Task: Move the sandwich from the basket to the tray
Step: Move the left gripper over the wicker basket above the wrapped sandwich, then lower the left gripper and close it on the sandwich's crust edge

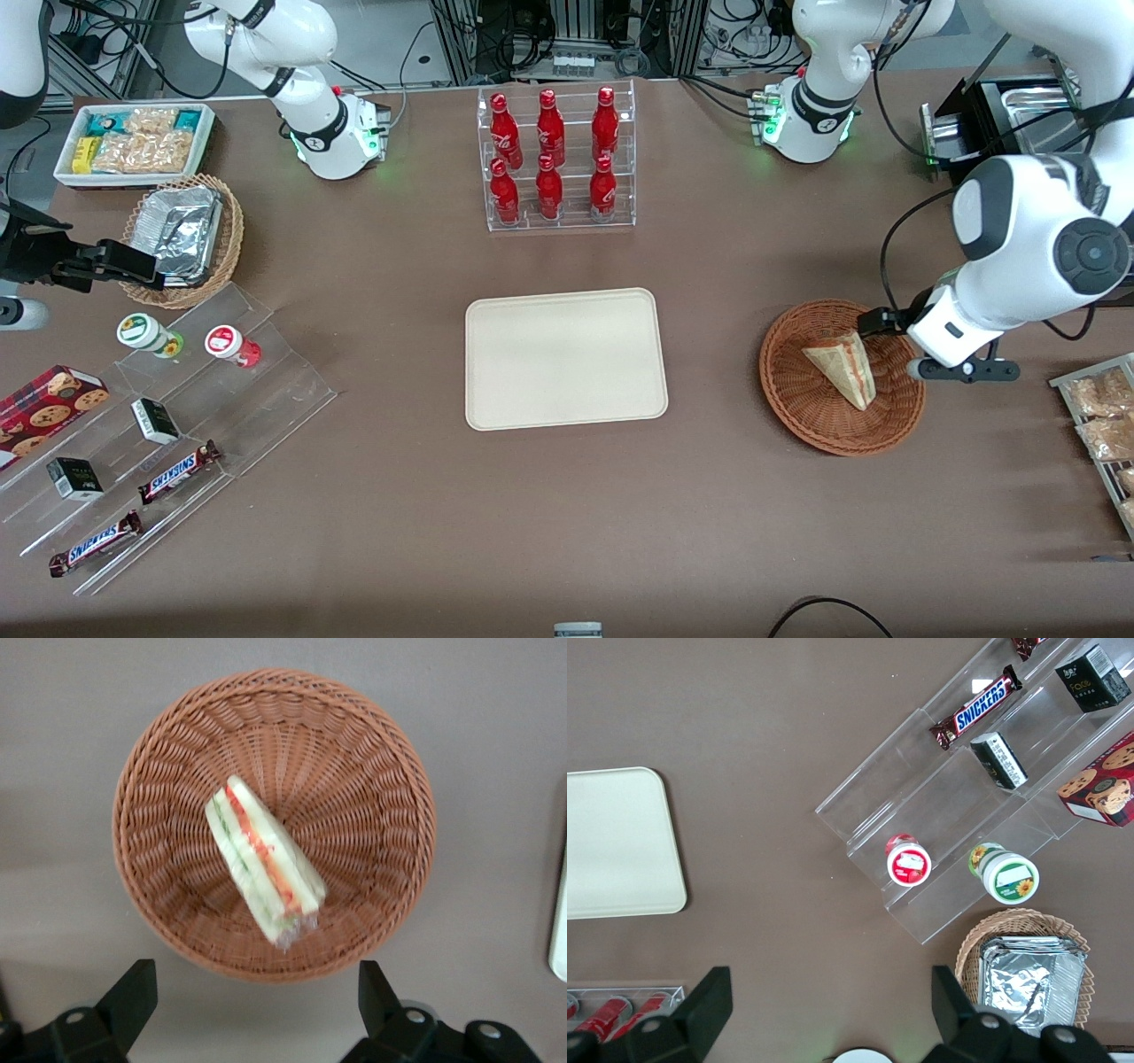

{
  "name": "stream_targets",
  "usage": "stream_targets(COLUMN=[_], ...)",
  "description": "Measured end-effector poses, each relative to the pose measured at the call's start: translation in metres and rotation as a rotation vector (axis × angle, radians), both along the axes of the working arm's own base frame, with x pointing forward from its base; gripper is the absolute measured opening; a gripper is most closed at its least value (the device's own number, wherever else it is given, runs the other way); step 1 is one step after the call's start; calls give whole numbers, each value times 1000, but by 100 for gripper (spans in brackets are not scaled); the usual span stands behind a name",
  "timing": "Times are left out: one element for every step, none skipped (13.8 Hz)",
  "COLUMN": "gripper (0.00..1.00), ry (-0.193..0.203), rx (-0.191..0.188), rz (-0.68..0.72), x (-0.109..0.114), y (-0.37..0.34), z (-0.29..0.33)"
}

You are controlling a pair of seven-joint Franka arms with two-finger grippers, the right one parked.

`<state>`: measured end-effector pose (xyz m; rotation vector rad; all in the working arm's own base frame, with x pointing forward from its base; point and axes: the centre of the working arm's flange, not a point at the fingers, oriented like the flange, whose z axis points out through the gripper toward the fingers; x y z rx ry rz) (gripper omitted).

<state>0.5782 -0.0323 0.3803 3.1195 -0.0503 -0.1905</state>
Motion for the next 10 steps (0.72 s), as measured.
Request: stream_targets(gripper=[100,100,100,100,100,100,100,100,100,100], ry=[-11,-16,-15,-10,-4,1,4,7,6,0], rx=[2,7,14,23,31,39,47,55,60,62], rz=[20,62,126,199,264,322,381,437,482,518], x=[-1,-3,-6,-8,-9,-10,-10,-11,-11,-12], y=[0,0,0,0,0,0,0,0,-1,-3], z=[-11,-20,-27,-31,-34,-36,-37,-39,-41,-43])
